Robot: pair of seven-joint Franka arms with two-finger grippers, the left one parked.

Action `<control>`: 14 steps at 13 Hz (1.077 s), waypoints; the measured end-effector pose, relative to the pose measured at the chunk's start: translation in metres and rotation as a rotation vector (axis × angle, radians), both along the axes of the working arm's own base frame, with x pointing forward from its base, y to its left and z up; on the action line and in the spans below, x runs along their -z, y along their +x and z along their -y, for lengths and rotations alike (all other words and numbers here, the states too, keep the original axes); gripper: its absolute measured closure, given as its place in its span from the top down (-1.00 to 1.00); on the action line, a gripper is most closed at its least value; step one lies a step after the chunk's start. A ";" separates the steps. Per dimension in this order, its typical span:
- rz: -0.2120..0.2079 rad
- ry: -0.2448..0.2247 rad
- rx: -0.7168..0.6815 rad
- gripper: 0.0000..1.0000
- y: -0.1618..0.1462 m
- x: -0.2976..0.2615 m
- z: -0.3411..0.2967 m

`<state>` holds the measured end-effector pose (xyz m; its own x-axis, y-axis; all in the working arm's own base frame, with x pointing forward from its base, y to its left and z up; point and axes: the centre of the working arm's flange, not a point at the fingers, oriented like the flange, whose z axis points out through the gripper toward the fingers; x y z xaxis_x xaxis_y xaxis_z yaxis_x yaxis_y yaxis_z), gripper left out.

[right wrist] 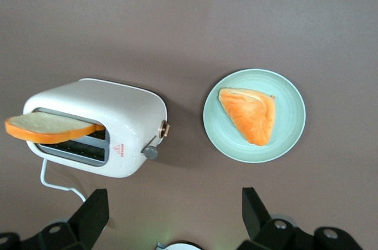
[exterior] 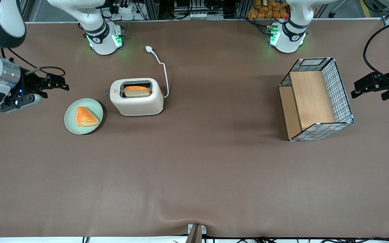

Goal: Press toaster button with right arm
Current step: 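Lift the right gripper off the lever and pull it back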

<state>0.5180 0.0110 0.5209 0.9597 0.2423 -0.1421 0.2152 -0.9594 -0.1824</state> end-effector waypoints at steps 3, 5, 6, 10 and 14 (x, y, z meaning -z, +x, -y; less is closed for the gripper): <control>0.052 -0.053 0.006 1.00 -0.003 -0.020 -0.002; 0.101 -0.065 0.043 1.00 0.002 -0.042 0.017; 0.127 -0.066 0.067 1.00 0.004 -0.054 0.030; 0.123 -0.081 0.197 1.00 0.013 -0.095 0.051; 0.104 -0.092 0.265 1.00 0.018 -0.108 0.059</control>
